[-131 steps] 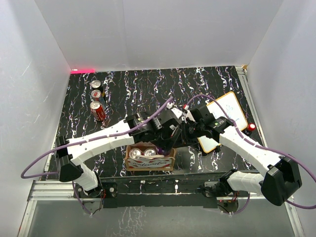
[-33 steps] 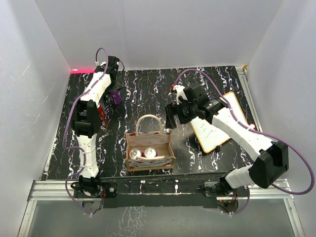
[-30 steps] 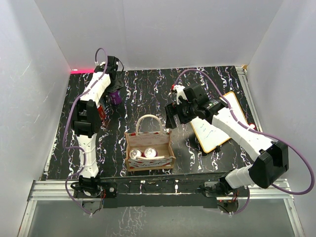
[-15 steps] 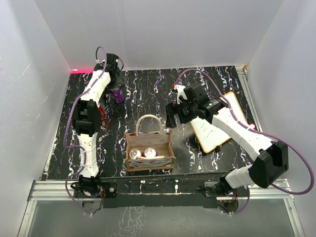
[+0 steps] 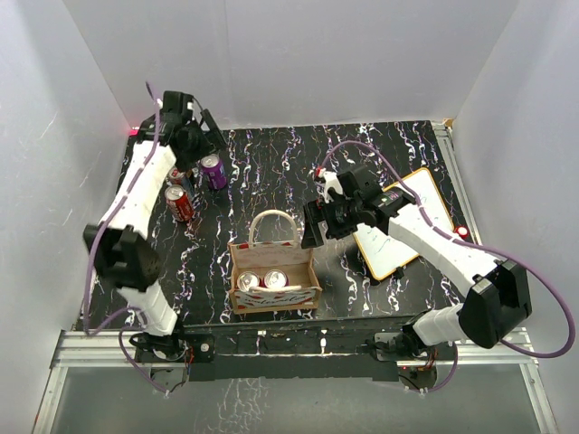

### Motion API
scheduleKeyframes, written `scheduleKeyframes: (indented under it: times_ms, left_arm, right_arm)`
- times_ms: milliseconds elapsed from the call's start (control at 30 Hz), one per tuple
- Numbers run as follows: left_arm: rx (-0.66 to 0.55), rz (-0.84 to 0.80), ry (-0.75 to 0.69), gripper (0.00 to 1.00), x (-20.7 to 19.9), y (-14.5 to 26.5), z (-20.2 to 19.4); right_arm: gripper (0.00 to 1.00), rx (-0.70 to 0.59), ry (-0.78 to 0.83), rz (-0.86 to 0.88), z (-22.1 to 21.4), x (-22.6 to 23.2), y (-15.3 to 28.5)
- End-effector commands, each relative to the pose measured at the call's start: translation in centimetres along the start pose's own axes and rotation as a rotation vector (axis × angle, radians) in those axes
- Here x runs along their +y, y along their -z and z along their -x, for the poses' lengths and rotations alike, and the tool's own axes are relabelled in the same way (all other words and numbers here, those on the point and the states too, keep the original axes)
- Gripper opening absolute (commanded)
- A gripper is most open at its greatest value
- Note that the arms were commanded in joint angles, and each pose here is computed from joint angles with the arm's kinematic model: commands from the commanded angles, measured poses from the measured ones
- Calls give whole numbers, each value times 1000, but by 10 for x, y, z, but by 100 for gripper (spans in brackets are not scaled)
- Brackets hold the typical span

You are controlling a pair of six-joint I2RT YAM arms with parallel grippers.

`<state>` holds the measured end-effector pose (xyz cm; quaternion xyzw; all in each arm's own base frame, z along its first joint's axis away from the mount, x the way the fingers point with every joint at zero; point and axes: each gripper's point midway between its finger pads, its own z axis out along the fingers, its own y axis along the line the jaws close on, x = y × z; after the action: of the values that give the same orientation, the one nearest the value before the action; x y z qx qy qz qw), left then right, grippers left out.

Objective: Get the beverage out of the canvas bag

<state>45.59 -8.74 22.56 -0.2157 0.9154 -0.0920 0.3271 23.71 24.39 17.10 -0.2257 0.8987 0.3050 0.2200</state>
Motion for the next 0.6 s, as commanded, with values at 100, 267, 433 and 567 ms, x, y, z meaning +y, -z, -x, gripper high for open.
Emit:
scheduleKeyframes:
  times_ms: [100,267,433,567]
  left_arm:
    - [14,-360,59,94,-40,101,-58]
    - [59,-475,-4,92,-50,145,-99]
    - [119,-548,-96,87,-46,184,-155]
    - [148,-632,-144,86,-36,213,-186]
  right_arm:
    - [96,-42,-25,81,1,20,13]
    - [94,-8,-62,50,-7,15,14]
    - [93,63,-164,-4,-20,6,7]
    - [88,120,-237,-18,-32,6,5]
